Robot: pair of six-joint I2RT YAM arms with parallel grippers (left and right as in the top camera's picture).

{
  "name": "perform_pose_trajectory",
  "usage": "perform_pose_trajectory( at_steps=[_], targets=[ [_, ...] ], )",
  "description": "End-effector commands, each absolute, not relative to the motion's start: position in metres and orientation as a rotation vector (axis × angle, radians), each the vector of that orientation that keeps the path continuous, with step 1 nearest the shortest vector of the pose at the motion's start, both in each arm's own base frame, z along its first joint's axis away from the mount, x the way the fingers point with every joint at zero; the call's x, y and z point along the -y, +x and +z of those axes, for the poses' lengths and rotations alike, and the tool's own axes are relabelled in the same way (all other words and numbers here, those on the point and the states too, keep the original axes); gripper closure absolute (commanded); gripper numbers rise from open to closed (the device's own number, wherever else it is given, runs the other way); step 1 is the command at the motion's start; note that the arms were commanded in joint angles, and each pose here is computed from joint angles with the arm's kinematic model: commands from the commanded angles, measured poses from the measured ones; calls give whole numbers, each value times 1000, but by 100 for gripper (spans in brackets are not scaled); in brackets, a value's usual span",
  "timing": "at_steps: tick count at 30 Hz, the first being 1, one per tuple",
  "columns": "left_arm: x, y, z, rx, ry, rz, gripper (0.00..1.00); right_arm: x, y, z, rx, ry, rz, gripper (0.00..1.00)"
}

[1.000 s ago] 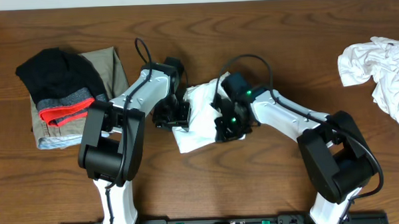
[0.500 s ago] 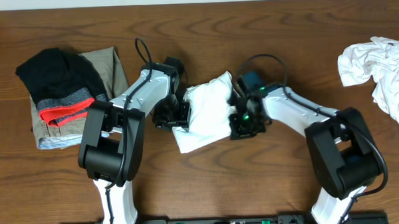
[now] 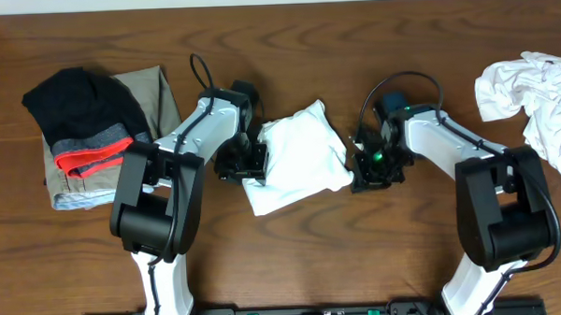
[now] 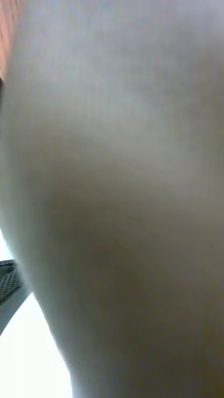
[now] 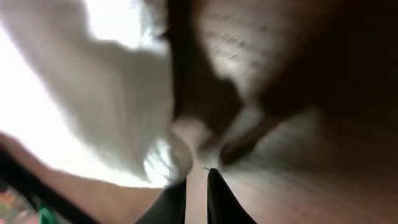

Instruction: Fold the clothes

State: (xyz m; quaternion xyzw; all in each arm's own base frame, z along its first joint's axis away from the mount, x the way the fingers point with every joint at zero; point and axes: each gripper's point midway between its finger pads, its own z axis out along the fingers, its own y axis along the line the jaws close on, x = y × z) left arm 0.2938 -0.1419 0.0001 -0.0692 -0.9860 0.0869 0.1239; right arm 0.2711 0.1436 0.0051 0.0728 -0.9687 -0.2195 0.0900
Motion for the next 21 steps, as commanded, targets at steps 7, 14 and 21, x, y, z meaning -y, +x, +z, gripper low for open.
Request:
perform_pose_trajectory(
  at_steps=[7,14,21],
  targets=[
    [143,302,43,2958,-324,288,45,-155,325,86,3017,397,-859,89],
    [131,352,117,3355,-399,191,45,-176,331,111,3051,523,-903,89],
    [142,423,144,3658,-534,163,44,-206,312,102,2990,591,-892,89]
  ],
)
